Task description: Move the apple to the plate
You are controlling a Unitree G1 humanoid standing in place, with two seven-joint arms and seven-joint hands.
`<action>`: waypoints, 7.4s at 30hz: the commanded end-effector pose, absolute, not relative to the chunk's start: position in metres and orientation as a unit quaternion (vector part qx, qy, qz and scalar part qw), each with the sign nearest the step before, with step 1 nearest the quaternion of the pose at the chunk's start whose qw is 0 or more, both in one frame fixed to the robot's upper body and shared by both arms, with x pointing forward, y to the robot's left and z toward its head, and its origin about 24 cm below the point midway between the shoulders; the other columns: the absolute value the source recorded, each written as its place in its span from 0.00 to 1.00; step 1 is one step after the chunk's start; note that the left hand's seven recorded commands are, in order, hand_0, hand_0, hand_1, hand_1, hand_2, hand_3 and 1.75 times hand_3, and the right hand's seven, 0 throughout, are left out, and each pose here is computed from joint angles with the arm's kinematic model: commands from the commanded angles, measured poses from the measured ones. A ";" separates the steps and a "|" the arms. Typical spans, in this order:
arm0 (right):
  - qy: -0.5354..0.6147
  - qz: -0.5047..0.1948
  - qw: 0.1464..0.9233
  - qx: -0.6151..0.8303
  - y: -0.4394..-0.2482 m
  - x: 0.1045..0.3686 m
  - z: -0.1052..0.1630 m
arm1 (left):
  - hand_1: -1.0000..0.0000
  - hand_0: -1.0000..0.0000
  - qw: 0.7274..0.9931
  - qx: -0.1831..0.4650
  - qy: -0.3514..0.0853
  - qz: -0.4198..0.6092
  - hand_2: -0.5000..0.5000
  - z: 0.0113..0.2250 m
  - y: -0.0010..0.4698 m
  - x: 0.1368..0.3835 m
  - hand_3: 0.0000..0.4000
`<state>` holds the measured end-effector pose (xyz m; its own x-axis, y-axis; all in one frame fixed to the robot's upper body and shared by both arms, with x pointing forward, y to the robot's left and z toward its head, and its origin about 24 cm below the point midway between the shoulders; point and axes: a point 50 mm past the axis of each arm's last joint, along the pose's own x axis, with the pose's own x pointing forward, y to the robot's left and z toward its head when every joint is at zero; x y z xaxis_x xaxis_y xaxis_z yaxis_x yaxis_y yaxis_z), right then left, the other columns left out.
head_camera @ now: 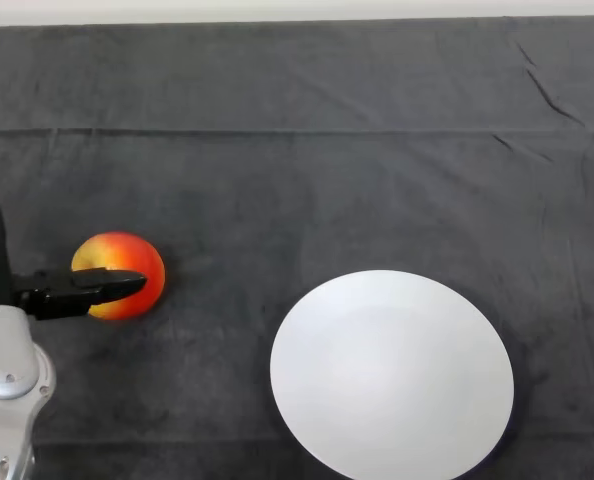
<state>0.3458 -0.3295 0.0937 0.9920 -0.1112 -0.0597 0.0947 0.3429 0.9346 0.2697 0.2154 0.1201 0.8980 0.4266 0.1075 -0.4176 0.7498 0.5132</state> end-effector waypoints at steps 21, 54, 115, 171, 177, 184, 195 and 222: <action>-0.020 -0.072 0.816 0.573 -0.337 0.340 0.092 | 1.00 1.00 0.939 0.288 0.072 0.176 0.50 0.094 0.207 0.281 0.00; -0.020 -0.072 0.816 0.573 -0.337 0.340 0.092 | 0.00 0.00 0.935 0.304 0.082 0.162 0.50 0.094 0.203 0.283 1.00; -0.021 -0.071 0.814 0.577 -0.338 0.340 0.093 | 0.00 0.00 0.898 0.429 -0.056 -0.077 0.50 0.160 0.065 0.269 1.00; -0.021 -0.071 0.814 0.577 -0.338 0.340 0.093 | 1.00 1.00 0.855 0.449 -0.051 -0.256 0.50 0.134 0.012 0.265 0.00; -0.021 -0.071 0.814 0.577 -0.338 0.340 0.093 | 1.00 1.00 0.860 0.444 -0.059 -0.242 0.50 0.141 0.013 0.267 0.00; -0.021 -0.071 0.814 0.577 -0.338 0.340 0.093 | 1.00 1.00 0.876 0.426 -0.074 -0.212 0.50 0.158 0.020 0.273 0.00; -0.021 -0.071 0.814 0.577 -0.338 0.340 0.093 | 1.00 1.00 0.915 0.375 -0.105 -0.104 0.50 0.176 0.050 0.287 0.00; -0.021 -0.072 0.815 0.575 -0.337 0.340 0.092 | 1.00 1.00 0.924 0.295 -0.157 0.184 0.50 0.186 0.156 0.284 0.00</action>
<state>0.3458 -0.3296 0.0935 0.9920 -0.1114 -0.0599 0.0950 0.3429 0.9346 0.2905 0.1499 0.1761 0.9157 0.2375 0.3240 -0.3779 0.7832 0.4937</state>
